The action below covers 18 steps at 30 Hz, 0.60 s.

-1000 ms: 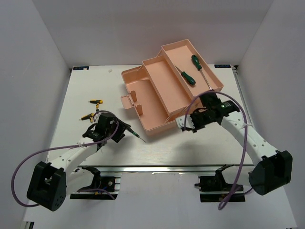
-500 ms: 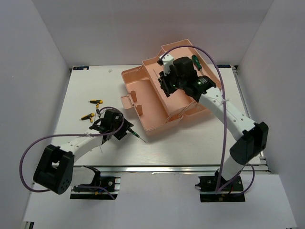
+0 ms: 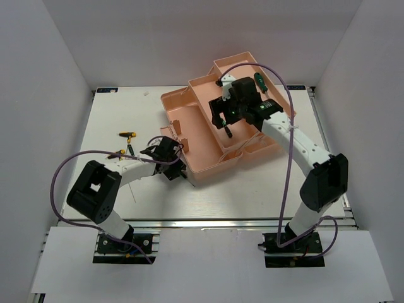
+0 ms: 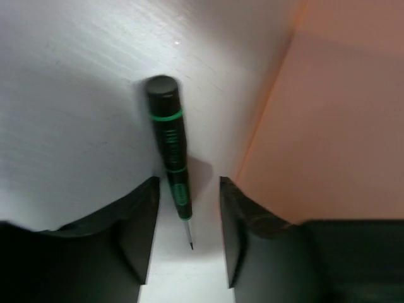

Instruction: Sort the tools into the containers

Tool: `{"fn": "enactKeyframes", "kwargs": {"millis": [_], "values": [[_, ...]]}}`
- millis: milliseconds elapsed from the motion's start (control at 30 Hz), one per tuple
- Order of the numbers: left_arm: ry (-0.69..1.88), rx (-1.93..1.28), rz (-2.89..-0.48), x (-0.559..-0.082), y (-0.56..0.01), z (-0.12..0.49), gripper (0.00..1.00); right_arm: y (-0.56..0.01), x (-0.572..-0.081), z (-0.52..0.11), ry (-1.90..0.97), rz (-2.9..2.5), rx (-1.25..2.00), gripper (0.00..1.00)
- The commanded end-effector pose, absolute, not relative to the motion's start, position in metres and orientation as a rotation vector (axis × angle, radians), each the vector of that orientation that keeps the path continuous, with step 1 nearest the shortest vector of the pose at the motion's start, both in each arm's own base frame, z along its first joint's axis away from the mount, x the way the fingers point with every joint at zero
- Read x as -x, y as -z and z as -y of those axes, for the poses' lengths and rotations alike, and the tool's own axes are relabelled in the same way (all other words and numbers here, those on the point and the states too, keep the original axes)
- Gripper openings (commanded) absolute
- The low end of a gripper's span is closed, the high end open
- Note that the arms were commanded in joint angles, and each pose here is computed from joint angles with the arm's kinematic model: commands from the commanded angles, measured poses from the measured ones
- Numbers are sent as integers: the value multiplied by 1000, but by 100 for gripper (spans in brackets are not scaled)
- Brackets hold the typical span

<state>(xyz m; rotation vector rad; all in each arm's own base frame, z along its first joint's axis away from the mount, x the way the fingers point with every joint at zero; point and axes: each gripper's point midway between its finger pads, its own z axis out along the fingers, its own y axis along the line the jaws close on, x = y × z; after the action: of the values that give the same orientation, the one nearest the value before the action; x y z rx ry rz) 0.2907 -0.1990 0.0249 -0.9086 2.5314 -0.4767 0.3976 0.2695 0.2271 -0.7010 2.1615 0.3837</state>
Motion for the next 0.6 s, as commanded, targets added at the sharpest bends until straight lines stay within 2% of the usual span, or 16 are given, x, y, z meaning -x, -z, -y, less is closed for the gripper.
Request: {"fn": "enactKeyframes", "kwargs": {"millis": [0, 167, 200, 367, 500, 567], "values": [[287, 938, -2619, -271, -5, 182, 50, -286, -383, -266, -467, -1975, 702, 85], [91, 939, -2731, -253, 10, 170, 38, -303, -375, -250, -487, -1923, 636, 86], [68, 927, -2754, -248, 12, 169, 33, -309, -373, -246, -492, -1903, 626, 86], [-104, 853, -2837, -223, 22, 149, 30, -329, -368, -238, -503, -1841, 607, 86], [-141, 816, -2845, -211, 17, 137, 29, -338, -359, -236, -525, -1804, 613, 86], [-177, 799, -2855, -204, 14, 130, 24, -341, -355, -236, -536, -1788, 618, 86]]}}
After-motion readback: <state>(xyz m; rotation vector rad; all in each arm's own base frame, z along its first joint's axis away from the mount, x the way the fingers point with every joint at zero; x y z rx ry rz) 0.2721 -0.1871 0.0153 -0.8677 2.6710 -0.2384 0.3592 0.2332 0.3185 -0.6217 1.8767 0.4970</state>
